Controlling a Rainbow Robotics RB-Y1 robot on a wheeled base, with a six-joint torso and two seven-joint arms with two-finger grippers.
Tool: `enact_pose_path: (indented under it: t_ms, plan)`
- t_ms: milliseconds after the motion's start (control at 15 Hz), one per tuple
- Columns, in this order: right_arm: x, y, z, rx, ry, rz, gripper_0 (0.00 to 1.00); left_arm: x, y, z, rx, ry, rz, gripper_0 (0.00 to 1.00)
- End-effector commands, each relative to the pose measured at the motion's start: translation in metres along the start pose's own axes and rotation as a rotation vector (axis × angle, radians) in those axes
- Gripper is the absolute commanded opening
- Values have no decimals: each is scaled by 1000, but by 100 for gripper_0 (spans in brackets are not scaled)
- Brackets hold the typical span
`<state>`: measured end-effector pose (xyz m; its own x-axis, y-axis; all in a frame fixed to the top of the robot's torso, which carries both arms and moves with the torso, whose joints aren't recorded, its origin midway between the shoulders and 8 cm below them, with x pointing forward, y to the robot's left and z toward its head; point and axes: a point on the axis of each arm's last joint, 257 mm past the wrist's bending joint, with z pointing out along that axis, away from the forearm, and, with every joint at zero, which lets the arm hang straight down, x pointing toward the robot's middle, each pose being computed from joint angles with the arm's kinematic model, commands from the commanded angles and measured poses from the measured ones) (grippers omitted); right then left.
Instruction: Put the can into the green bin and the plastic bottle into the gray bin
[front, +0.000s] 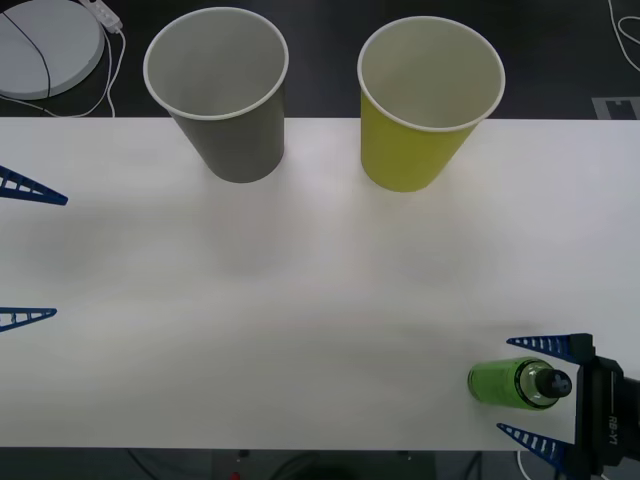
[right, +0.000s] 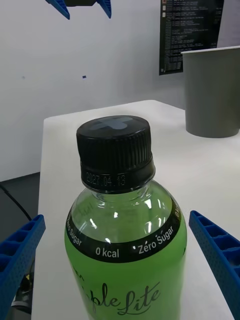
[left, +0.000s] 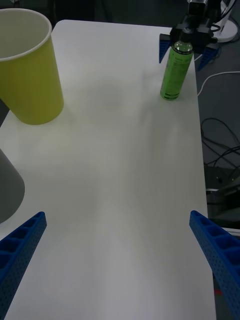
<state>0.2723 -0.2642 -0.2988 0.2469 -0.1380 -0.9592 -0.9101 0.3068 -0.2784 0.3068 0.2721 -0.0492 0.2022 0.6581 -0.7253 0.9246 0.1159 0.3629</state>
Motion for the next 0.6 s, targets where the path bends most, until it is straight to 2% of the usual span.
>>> enact_pose_path:
  t_ms: [67,200,267,333,600]
  plan:
    - [0,0,0,1,1,0,100,0,0,0,0,0,0,100]
    - [0,0,0,1,1,0,100,0,0,0,0,0,0,100]
    - [0,0,0,1,2,1,54,0,0,0,0,0,0,100]
    - [0,-2,0,0,1,3,0,0,0,0,0,0,0,100]
    - [0,0,0,0,1,5,0,0,0,0,0,0,0,100]
